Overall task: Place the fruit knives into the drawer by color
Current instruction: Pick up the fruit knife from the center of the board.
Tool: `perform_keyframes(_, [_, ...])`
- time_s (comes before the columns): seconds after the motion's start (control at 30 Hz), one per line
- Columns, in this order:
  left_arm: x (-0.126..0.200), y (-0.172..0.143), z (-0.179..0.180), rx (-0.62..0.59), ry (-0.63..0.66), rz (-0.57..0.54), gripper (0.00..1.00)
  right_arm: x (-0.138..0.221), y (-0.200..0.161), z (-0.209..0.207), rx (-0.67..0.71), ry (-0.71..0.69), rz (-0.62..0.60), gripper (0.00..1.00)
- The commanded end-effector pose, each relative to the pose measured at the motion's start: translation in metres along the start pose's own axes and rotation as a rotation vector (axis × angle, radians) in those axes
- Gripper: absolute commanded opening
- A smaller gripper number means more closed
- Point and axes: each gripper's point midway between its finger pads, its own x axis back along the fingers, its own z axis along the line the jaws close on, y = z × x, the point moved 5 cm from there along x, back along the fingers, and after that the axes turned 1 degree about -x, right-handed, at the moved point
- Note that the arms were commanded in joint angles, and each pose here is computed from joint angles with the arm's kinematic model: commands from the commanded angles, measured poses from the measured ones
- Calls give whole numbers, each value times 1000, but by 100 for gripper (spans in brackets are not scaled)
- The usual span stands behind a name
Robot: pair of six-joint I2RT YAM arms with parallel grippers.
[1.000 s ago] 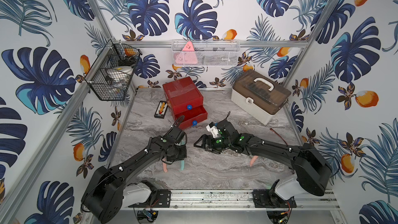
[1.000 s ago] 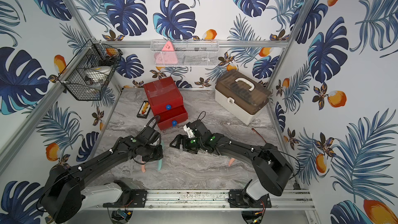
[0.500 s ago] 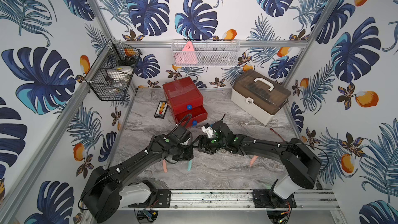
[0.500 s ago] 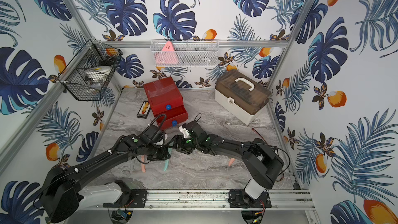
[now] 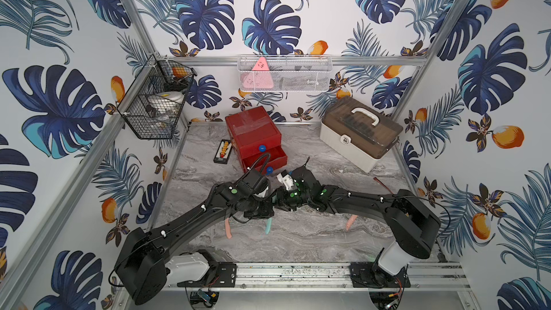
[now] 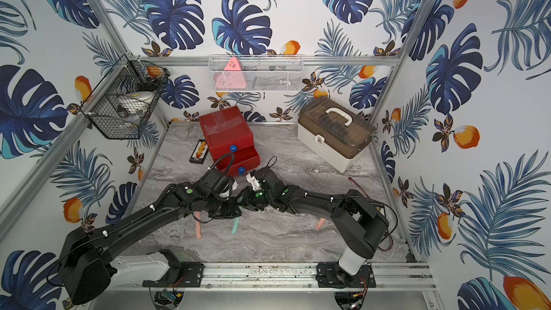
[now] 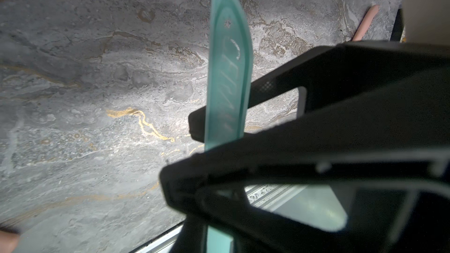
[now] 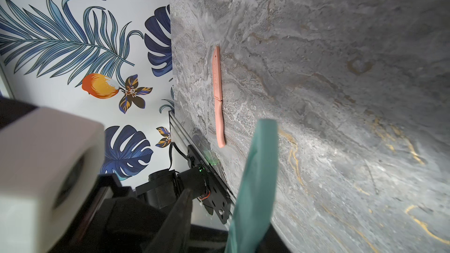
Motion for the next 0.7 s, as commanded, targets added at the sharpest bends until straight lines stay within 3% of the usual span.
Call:
perform_keyframes(0.0, [1, 11, -10, -29, -39, -42, 10, 0, 0, 9, 15, 27, 5, 29])
perform_keyframes(0.13, [-1, 15, -12, -31, -50, -50, 14, 2, 0, 11, 19, 22, 6, 15])
perform_keyframes(0.2, [-2, 16, -14, -34, -62, -56, 20, 3, 2, 13, 22, 16, 6, 10])
perform_keyframes(0.23, [-2, 16, -16, -39, -70, -57, 29, 3, 2, 14, 25, 14, 8, 9])
perform_keyframes(0.37, [6, 18, -21, -87, -73, -48, 98, 9, 9, 22, 45, -4, -1, 9])
perform_keyframes(0.67, [46, 11, -25, -231, -18, -47, 99, 33, 49, 33, 39, -33, -72, 8])
